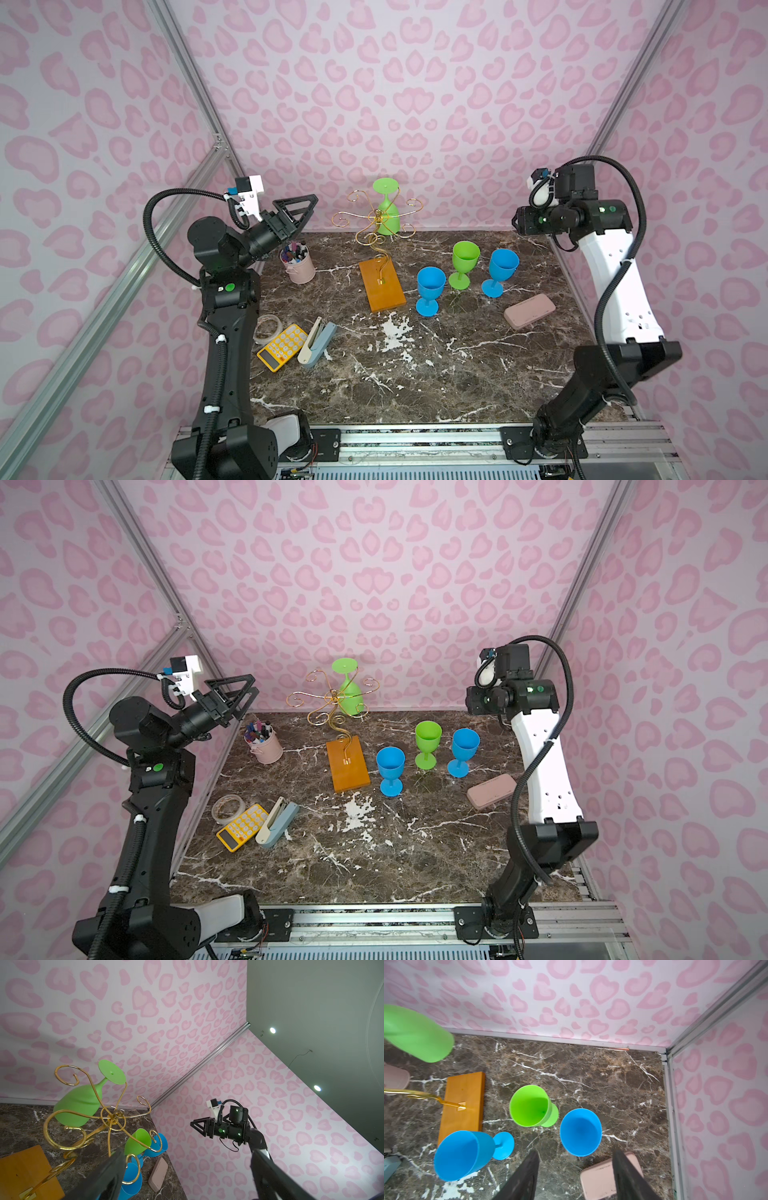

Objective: Take the wine glass off the wine glass rack
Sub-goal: Place the wine glass at the top-right of the table, then move the wine glass rack to the top-center of the table.

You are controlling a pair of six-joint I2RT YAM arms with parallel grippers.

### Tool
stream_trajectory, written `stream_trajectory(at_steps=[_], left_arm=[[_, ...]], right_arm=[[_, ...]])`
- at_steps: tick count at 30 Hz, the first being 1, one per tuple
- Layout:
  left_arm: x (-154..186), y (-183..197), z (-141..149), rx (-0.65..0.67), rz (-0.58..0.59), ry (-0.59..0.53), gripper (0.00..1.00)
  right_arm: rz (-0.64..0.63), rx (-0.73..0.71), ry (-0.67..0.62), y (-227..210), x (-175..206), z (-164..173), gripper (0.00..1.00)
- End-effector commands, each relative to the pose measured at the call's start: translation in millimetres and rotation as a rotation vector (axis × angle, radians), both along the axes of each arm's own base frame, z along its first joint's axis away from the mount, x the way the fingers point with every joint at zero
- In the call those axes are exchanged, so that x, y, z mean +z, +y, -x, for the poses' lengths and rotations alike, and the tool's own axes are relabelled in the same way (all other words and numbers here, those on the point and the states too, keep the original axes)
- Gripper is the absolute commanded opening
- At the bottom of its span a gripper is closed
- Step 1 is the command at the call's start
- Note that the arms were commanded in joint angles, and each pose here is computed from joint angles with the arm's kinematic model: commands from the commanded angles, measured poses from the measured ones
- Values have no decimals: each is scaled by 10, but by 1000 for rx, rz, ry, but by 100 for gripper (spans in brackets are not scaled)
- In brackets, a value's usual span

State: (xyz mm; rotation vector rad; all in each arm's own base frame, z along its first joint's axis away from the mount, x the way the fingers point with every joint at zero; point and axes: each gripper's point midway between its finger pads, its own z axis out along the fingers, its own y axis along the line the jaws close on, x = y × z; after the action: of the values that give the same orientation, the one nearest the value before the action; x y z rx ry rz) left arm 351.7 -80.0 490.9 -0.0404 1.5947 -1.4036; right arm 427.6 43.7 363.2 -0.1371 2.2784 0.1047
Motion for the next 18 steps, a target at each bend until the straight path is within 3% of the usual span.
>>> stream_trajectory(at_steps=[1, 8, 12, 18], left_arm=[[9, -1, -147, 4, -8, 21, 91], [-18, -289, -466, -64, -1, 66, 83], [-95, -493, -650, -94, -12, 106, 79], [-217, -698, -941, -112, -10, 171, 68]], right_arm=[[-66, 21, -265, 164, 473, -43, 64], [-127, 88, -450, 313, 829, 410, 75], [-151, 140, -529, 426, 980, 649, 90], [-174, 184, -575, 527, 1072, 888, 92]])
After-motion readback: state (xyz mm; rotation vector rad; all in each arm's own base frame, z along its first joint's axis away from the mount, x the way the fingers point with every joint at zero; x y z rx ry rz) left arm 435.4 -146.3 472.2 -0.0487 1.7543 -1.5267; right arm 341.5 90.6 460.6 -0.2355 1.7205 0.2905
